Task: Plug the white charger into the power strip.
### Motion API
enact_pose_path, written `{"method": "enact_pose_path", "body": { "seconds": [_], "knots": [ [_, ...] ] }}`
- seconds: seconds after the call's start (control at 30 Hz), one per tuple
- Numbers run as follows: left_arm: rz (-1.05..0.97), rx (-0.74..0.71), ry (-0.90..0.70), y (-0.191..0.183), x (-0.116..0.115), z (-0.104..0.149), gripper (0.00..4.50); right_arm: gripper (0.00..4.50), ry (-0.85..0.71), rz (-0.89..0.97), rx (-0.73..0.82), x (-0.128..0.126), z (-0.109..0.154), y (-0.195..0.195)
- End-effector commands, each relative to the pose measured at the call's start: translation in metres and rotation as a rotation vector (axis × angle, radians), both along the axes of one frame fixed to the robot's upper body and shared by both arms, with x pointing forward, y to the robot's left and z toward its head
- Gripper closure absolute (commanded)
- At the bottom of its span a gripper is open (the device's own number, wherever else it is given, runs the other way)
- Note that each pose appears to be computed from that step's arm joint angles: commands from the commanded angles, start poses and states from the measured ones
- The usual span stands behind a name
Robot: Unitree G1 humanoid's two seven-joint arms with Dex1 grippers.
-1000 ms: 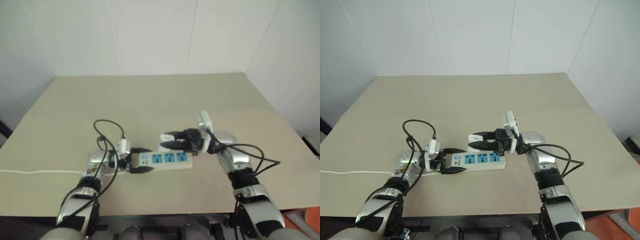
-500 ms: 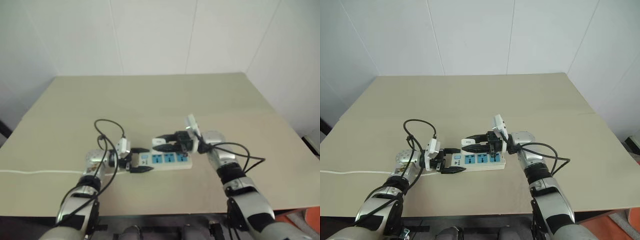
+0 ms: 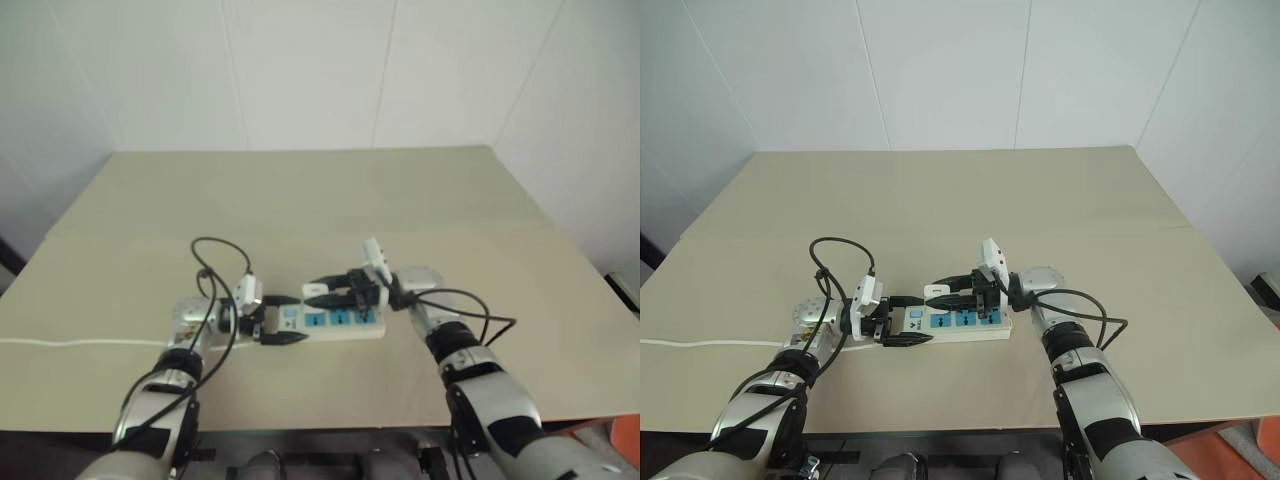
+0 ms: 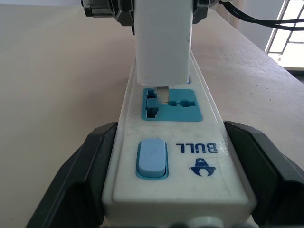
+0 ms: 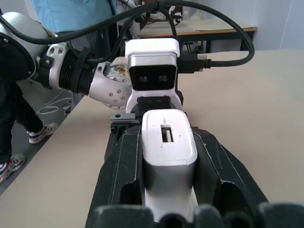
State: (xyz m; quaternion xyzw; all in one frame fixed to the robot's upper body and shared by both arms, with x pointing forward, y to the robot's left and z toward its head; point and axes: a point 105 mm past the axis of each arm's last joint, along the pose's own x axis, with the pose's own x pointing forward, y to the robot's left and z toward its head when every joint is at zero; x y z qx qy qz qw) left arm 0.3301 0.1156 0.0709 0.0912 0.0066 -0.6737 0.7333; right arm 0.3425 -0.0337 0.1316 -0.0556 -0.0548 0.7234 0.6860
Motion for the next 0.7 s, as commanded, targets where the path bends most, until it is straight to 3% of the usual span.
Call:
{"method": "enact_pose_path", "body": {
  "seconds": [0.03,0.7],
  "knots": [
    [0.004,0.035,0.042,0.002,-0.004,-0.012,1.22,3.38,-0.065,-0.006,0.02,0.004,0.013,0.0],
    [0.002,0.039,0.044,0.001,-0.002,-0.01,1.22,3.38,-0.075,-0.048,-0.057,0.007,-0.003,-0.007]
  ]
}}
